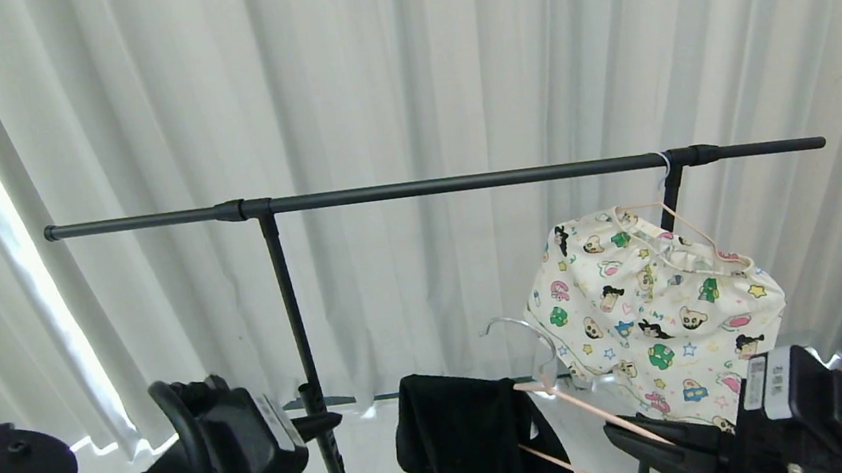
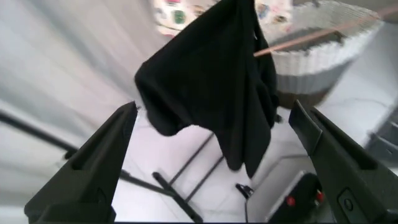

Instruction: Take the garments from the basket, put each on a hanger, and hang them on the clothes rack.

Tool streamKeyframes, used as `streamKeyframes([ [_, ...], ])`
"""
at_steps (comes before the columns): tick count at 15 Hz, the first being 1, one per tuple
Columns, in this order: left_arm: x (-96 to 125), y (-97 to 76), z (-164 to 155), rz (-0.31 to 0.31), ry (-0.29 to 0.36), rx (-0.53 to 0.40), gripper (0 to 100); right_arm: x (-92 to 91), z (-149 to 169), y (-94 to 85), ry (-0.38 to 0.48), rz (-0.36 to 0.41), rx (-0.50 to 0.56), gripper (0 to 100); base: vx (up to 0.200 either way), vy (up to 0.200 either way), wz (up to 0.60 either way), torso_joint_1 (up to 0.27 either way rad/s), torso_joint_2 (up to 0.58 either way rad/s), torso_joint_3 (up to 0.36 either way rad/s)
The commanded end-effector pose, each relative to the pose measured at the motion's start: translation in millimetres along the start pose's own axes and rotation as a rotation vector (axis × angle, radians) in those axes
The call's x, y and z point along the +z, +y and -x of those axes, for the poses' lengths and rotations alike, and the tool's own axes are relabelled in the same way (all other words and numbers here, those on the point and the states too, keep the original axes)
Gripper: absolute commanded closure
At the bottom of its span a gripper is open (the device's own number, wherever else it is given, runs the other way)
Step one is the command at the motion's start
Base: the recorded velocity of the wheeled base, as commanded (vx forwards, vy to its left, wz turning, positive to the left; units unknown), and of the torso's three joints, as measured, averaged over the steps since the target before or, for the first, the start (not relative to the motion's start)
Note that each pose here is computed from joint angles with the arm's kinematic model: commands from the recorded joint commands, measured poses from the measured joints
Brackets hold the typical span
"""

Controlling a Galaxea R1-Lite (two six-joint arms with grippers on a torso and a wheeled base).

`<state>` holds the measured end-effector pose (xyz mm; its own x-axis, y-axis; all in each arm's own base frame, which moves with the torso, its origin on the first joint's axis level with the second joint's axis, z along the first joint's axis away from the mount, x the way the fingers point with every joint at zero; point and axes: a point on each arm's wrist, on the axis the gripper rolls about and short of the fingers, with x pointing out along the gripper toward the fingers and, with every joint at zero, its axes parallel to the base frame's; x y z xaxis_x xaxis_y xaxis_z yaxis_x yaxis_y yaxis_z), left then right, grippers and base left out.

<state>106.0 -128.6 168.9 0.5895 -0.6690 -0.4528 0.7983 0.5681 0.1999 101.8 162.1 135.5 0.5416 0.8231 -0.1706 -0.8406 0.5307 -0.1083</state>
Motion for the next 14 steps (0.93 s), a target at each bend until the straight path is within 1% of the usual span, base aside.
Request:
streamKeyframes([
  [1, -12.6, -2.8, -4.8, -0.044, 0.039, -0.084, 0, -0.2, 17.8, 0.9, -0.033, 0.035, 0.047, 100, 0.000, 0.000, 0.00, 0.000, 0.00, 0.000],
  [3, -19.0, -6.8, -15.6, -0.129, 0.060, -0.223, 0, -2.0, 26.9, 2.4, -0.050, 0.072, 0.102, 100, 0.000, 0.000, 0.00, 0.000, 0.00, 0.000],
  [4, -19.7, -6.6, -20.1, -0.148, 0.068, -0.240, 0, -2.3, 28.4, 2.8, -0.053, 0.080, 0.113, 100, 0.000, 0.000, 0.00, 0.000, 0.00, 0.000],
  [5, -19.4, -0.5, -38.5, -0.169, 0.071, -0.228, 0, -3.1, 33.1, 4.5, -0.065, 0.098, 0.152, 100, 0.000, 0.000, 0.00, 0.000, 0.00, 0.000],
  [7, -18.6, 6.3, -64.6, -0.163, 0.027, -0.198, 0, -1.8, 36.0, 7.1, -0.084, 0.126, 0.190, 100, 0.000, 0.000, 0.00, 0.000, 0.00, 0.000],
  [9, -15.2, 9.4, -79.6, -0.165, -0.029, -0.214, 0, -0.9, 37.7, 12.8, -0.098, 0.151, 0.233, 100, 0.000, 0.000, 0.00, 0.000, 0.00, 0.000],
  [12, -20.5, 7.2, -79.7, -0.165, -0.018, -0.239, 0, 5.7, 36.2, 13.8, -0.128, 0.158, 0.237, 100, 0.000, 0.000, 0.00, 0.000, 0.00, 0.000],
  [13, -21.3, 7.5, -80.2, -0.162, -0.018, -0.248, 100, 6.8, 37.8, 13.6, -0.135, 0.158, 0.236, 100, 0.000, 0.000, 0.00, 0.000, 0.00, 0.000],
  [14, -20.2, 8.4, -80.4, -0.161, -0.024, -0.251, 100, 6.9, 37.8, 13.5, -0.137, 0.160, 0.235, 100, 0.000, 0.000, 0.00, 0.000, 0.00, 0.000],
])
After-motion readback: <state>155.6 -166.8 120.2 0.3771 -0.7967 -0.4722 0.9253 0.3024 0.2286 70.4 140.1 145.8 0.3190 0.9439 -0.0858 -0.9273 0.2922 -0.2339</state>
